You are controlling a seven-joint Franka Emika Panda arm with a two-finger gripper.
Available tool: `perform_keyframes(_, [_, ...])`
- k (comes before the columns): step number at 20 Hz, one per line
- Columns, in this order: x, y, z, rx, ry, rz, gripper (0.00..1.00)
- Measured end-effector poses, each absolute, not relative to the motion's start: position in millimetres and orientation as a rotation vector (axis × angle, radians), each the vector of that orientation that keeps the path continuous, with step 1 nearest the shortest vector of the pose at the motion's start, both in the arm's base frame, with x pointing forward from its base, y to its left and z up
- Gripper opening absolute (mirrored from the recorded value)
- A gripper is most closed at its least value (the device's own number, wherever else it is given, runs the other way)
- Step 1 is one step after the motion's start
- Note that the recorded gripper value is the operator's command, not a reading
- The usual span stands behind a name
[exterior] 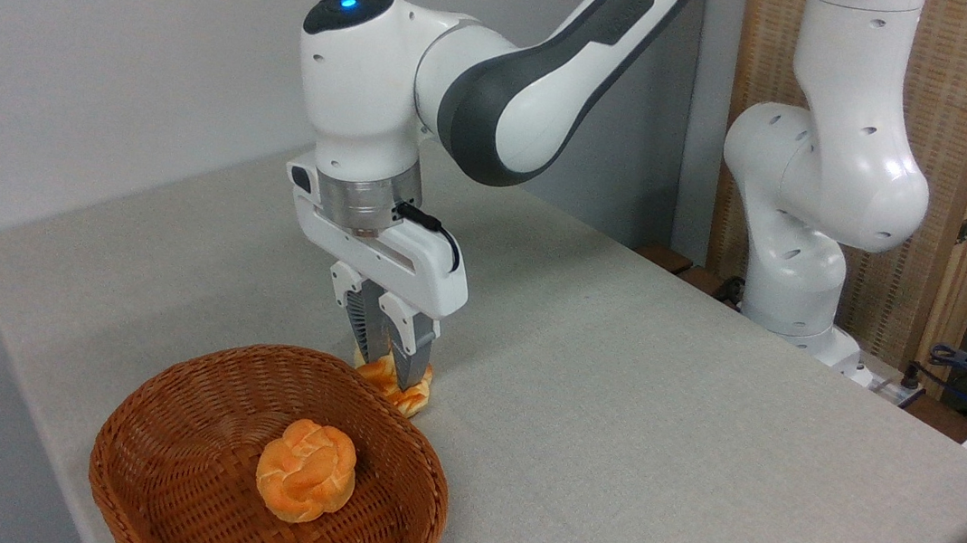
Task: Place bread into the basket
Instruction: 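Close the gripper on the croissant roll and lift it, then carry the croissant over the basket and lower it beside the bun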
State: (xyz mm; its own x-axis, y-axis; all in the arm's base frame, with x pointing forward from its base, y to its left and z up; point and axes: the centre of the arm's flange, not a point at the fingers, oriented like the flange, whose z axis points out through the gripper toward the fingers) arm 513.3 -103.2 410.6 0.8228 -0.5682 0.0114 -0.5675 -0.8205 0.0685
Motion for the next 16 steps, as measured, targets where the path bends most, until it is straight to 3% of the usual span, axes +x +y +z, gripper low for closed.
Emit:
perform_keyframes(10, [507, -106, 417, 2.922, -0.926, -0.080, 0.26])
perform_keyframes(13, [505, -107, 436, 2.916, -0.932, -0.092, 0.27])
perform_keyframes(16, [507, -108, 470, 2.915, -0.936, -0.043, 0.29])
